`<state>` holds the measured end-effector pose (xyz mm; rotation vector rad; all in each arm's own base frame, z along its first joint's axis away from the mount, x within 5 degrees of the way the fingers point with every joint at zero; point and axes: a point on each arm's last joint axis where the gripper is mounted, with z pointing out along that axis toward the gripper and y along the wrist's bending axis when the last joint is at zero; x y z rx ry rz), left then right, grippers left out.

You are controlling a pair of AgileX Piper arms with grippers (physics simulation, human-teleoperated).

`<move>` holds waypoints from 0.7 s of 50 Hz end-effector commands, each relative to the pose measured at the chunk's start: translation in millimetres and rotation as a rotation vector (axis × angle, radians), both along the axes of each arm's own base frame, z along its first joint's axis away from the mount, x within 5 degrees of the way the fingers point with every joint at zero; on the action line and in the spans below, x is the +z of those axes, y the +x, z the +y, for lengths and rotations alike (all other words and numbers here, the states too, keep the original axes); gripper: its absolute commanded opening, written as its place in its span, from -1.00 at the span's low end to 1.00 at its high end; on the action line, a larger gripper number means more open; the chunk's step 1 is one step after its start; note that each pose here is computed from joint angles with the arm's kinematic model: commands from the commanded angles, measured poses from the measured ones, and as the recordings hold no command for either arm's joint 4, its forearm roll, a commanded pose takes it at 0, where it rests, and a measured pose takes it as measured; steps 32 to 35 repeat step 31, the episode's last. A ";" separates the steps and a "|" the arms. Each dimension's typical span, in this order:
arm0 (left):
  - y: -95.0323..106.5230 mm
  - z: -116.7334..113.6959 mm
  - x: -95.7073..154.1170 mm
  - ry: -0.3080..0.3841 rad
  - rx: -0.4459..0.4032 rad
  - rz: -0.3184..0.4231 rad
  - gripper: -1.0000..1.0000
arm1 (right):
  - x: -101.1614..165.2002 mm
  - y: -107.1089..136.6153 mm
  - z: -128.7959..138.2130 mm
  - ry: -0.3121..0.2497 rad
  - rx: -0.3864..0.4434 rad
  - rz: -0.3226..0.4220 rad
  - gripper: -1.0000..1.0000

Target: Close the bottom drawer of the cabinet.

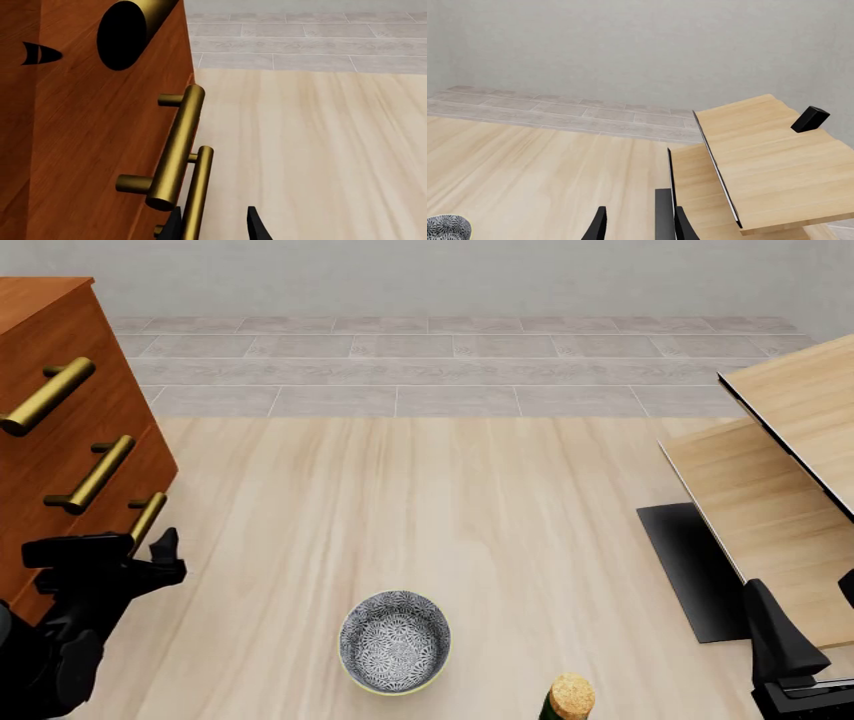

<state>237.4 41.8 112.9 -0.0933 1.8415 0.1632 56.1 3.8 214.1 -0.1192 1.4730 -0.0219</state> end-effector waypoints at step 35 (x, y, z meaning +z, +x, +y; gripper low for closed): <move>-3.5 23.6 -14.4 0.014 0.097 0.059 1.00 | 0.1 0.0 0.1 -0.004 0.001 -0.001 1.00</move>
